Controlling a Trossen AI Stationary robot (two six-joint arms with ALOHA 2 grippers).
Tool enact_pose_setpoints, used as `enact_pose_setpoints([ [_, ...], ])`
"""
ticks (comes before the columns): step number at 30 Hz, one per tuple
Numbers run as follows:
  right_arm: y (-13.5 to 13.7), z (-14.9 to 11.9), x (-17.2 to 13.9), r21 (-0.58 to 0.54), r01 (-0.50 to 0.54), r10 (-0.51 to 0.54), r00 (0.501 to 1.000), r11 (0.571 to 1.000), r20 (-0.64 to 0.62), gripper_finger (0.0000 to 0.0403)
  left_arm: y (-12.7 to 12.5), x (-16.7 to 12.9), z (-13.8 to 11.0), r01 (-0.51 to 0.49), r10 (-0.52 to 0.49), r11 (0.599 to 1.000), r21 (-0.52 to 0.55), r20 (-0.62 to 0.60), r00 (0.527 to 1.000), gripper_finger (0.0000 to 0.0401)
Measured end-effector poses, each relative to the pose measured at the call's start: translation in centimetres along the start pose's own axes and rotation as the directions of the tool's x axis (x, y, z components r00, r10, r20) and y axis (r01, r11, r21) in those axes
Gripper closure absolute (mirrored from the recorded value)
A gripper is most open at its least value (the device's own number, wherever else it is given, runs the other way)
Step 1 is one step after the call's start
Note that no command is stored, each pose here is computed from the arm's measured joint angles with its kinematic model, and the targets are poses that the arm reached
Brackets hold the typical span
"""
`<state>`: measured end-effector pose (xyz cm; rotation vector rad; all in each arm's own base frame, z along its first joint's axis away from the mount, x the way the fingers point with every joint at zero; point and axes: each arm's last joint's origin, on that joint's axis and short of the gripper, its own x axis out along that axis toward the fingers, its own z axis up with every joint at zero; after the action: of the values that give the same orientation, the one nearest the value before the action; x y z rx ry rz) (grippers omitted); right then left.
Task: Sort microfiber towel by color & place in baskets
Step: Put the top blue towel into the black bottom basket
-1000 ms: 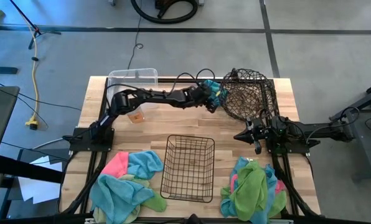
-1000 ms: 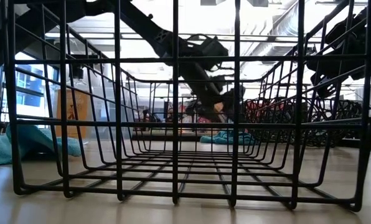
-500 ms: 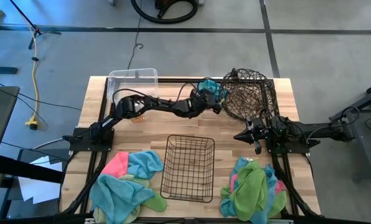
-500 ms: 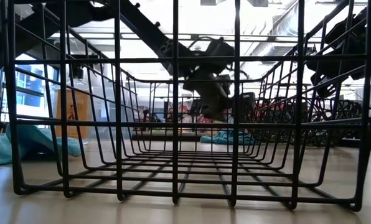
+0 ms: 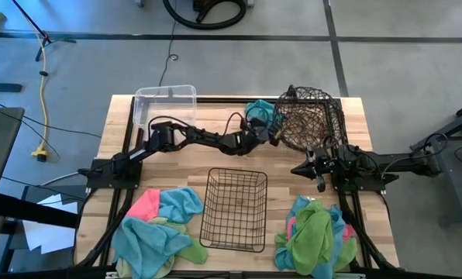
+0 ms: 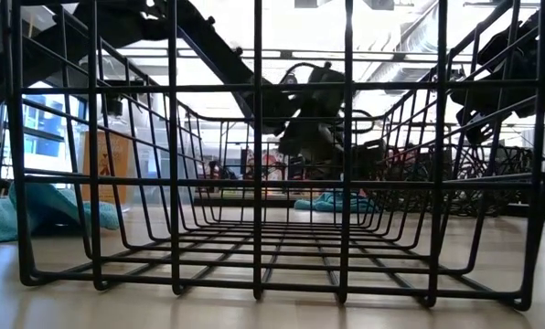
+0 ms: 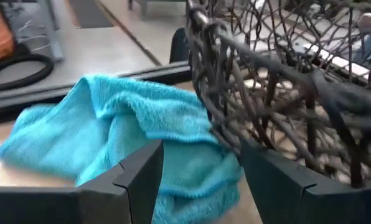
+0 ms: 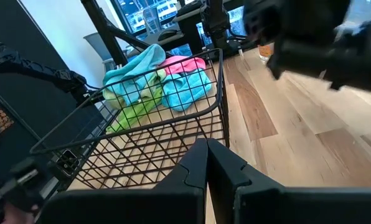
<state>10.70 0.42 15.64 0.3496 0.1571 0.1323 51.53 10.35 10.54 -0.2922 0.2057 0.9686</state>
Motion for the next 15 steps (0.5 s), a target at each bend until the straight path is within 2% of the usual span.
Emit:
enact_pose_setpoints([
  [2,0.0,0.0,0.0,0.0,0.0,0.0,1.0,1.0,0.0,0.0402,-0.1,-0.1,-0.1,-0.029,0.029,1.0,-0.001,0.015,0.999,0.0195],
  [5,0.0,0.0,0.0,0.0,0.0,0.0,1.0,1.0,0.0,0.0402,0.6,0.6,0.5,-0.018,0.018,1.0,-0.018,0.022,1.0,0.0195],
  [8,0.0,0.0,0.0,0.0,0.0,0.0,1.0,1.0,0.0,0.0402,1.0,1.1,-0.2,-0.022,0.023,0.998,0.066,-0.008,1.0,0.0195],
  [11,0.0,0.0,0.0,0.0,0.0,0.0,1.0,1.0,0.0,0.0402,0.7,0.4,-1.4,-0.003,0.015,0.989,0.148,-0.076,0.997,0.0195],
  [15,0.0,0.0,0.0,0.0,0.0,0.0,1.0,1.0,0.0,0.0402,0.0,-0.2,-0.8,0.016,-0.002,0.972,0.234,-0.06,0.998,0.0195],
])
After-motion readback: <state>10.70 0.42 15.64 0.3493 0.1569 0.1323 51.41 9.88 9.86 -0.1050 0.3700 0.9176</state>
